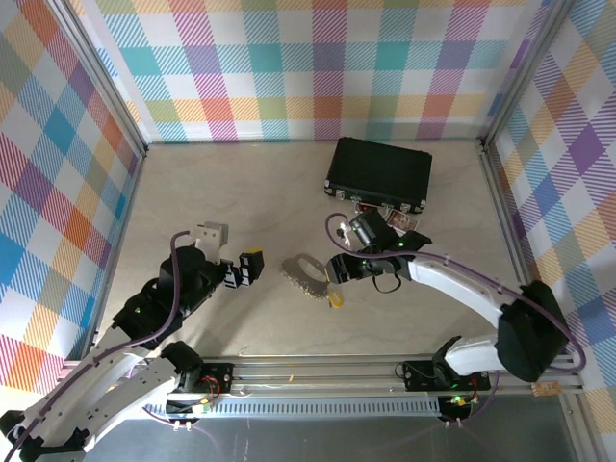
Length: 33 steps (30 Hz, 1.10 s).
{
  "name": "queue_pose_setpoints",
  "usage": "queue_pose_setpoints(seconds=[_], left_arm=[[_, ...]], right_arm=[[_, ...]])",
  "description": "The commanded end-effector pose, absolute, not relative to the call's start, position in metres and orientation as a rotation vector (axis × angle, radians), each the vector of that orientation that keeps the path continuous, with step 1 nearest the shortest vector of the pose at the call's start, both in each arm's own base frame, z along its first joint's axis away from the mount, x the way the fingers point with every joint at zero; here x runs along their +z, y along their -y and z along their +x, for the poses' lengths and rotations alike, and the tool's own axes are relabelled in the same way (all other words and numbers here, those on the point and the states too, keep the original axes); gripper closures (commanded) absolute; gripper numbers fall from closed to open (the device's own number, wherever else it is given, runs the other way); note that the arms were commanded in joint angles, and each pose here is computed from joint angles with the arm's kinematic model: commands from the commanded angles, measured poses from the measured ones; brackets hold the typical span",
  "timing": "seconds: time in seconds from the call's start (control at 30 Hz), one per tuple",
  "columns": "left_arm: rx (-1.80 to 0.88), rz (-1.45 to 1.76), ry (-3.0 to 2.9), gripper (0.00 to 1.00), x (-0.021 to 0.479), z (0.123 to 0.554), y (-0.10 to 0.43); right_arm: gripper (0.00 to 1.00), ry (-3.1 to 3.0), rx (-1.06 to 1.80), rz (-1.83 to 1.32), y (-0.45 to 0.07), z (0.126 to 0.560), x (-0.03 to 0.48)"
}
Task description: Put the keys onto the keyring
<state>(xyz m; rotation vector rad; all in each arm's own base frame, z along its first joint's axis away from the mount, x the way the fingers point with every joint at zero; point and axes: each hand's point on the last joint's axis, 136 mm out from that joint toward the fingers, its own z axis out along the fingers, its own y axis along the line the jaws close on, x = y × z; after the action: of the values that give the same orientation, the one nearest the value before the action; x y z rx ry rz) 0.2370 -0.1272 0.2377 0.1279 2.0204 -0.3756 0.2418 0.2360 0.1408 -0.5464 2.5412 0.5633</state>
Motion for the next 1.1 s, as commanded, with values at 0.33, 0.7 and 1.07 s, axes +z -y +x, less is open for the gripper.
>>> queue_pose_setpoints(seconds=[0.33,0.7,1.07], left_arm=[[0.25,-0.214,-1.965,0.0,0.194,0.281,0.047],[0.384,-0.265,-1.858,0.0,0.175,0.295,0.01],[0.408,-0.312,-1.817,0.0,0.159,0.299,-0.009]], right_arm=[[0.01,-2.127,0.053,-0.197,-0.125,0.307,0.202],[0.01,-1.941,-0.172,0.109,-0.039,0.314,0.199],[0.01,-1.939,-0.246,0.12,-0.012,0.319,0.156]])
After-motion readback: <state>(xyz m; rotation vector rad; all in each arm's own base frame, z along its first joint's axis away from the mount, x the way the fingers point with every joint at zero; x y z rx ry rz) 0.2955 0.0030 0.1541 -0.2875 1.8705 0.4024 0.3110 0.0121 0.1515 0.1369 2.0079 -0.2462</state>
